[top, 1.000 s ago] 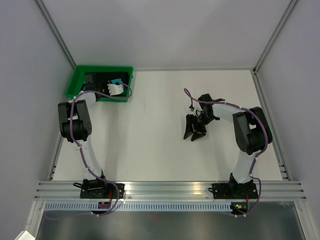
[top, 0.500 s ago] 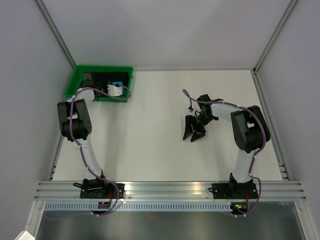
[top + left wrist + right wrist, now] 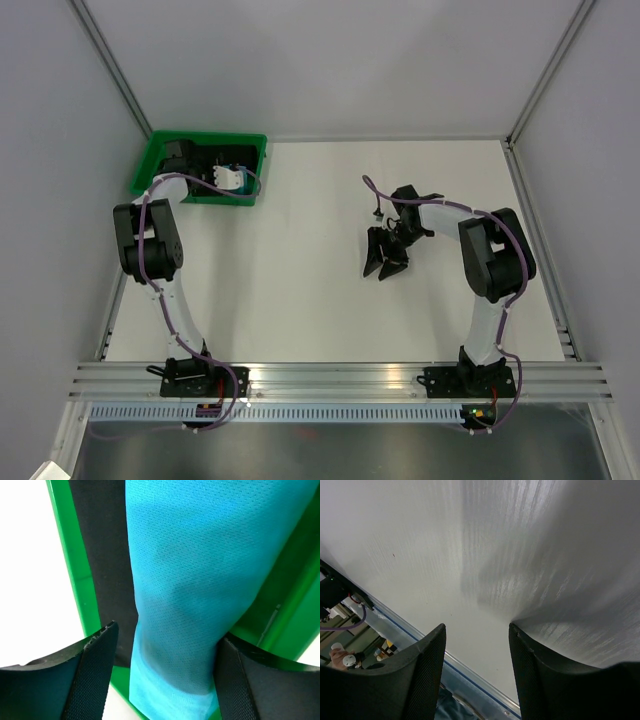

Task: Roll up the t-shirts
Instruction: Place the rolled tshirt into the container

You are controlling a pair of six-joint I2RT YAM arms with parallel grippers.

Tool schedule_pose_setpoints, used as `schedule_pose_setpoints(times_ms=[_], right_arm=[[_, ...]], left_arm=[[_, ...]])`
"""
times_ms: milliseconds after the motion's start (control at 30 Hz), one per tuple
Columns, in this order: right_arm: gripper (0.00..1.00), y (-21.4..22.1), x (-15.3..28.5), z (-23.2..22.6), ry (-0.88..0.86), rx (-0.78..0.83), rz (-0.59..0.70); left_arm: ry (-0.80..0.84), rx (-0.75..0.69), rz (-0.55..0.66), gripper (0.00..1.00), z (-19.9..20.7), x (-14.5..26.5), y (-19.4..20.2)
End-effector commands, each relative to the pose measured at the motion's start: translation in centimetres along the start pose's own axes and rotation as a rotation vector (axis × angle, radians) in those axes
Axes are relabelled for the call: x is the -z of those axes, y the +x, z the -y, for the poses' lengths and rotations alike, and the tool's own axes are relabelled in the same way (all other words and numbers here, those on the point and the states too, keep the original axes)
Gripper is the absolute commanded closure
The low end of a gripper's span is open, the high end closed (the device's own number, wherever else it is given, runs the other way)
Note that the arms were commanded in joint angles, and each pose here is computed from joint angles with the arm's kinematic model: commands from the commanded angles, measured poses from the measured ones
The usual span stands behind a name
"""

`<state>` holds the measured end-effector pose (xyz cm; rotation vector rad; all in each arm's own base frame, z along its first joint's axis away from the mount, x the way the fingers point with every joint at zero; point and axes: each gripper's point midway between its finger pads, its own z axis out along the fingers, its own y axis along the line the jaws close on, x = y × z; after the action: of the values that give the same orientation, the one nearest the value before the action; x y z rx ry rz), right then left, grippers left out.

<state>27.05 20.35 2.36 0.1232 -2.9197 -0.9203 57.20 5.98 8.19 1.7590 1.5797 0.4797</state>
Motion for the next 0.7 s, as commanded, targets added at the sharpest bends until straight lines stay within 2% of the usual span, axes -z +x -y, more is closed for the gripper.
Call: schedule_pose_setpoints(times_ms=[0,33,267,500,667], right_arm=[[0.41,-0.6,0.0,-0.4,-0.005,0.022,-0.003],[0.41,-0.6,0.0,-0.4,-0.006,0.025,-0.003],[0.40,-1.1,-0.1,-0.6,-0.019,0.043,-0.002],[0.40,-1.1,-0.1,-0.8,-0.027,0.065,-0.004],[0.40,-1.3,0.0,-0.9,-0.031,0.083,-0.005]], left_arm=[[0.043,-0.003,-0.004,0.24,0.8,1.5,0.0],[0.038,-0.006,-0.005,0.01,0.6,1.7,0.0],[0.008,-0.018,-0.029,0.00,-0.4,3.1,0.0],[-0.071,-0.025,-0.019,0.00,-3.0,5.1,-0.9],[-0.057,-0.074,-0.031,0.00,-2.2,5.7,-1.0]])
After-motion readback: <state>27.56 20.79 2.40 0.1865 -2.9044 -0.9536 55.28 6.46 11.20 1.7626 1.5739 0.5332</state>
